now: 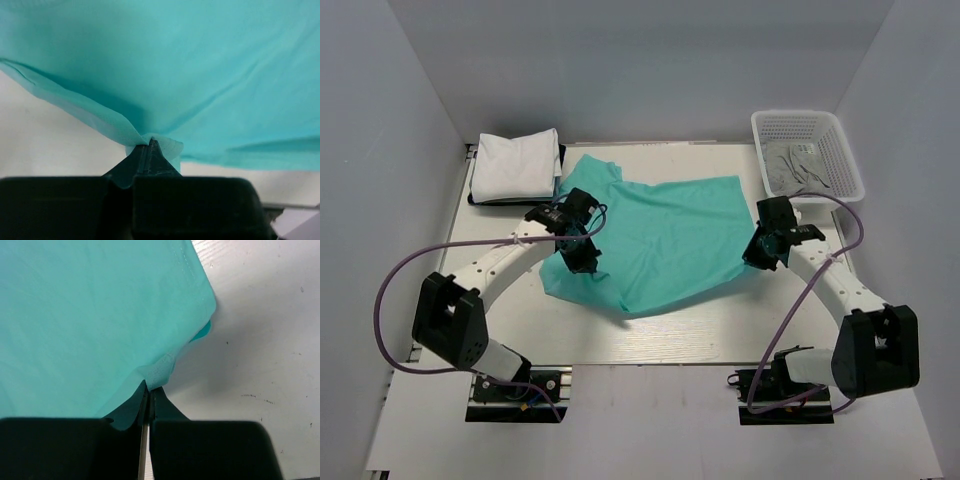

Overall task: Fold and stack the t-shirts
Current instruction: Fold the flattened tshirt in 1/3 of the way

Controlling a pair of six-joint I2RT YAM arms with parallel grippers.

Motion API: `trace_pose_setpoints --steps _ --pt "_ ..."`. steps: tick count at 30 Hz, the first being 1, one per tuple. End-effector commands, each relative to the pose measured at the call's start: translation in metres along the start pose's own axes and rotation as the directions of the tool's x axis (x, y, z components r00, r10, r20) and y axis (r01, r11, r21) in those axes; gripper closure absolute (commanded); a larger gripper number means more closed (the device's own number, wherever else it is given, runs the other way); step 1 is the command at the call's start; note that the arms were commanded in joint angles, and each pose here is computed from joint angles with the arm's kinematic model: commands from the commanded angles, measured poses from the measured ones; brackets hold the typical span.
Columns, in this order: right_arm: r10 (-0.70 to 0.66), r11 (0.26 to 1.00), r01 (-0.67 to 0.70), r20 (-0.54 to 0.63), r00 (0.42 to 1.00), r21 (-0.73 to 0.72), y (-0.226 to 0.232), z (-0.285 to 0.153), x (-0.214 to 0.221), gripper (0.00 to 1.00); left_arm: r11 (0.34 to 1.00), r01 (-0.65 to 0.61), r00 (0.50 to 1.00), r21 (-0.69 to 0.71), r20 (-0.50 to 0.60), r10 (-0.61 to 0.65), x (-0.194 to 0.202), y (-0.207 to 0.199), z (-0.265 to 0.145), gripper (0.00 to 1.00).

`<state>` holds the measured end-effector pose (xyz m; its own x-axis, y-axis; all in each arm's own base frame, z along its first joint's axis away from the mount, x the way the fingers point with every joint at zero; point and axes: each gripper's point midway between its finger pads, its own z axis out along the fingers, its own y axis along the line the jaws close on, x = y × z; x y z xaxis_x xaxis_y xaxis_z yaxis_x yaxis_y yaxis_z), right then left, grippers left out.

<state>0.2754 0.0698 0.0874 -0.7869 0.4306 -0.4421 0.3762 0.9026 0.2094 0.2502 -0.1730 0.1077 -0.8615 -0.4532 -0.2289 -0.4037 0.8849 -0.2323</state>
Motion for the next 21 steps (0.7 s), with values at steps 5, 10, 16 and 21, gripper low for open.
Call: trace_pose_setpoints --steps 5,10,16,21 --pt "-0.018 0.999 0.019 0.046 0.999 -0.041 0.02 0.001 -0.034 1.0 0.996 0.078 0.971 0.036 0.224 -0.084 -0.066 -0.012 -0.016 1.0" --pt "-0.019 0.999 0.022 0.068 0.998 -0.046 0.025 0.004 -0.046 1.0 0.992 0.071 0.944 0.104 0.313 -0.1 -0.089 -0.025 -0.024 1.0" --pt "0.006 0.999 -0.002 0.102 0.995 -0.039 0.028 0.007 -0.064 1.0 0.994 0.038 0.912 0.107 0.402 -0.078 -0.113 -0.034 -0.03 1.0" --pt "0.03 0.999 -0.031 0.101 0.994 0.011 0.024 0.016 -0.072 1.0 0.995 0.023 0.886 0.096 0.46 -0.065 -0.135 -0.042 -0.03 1.0"
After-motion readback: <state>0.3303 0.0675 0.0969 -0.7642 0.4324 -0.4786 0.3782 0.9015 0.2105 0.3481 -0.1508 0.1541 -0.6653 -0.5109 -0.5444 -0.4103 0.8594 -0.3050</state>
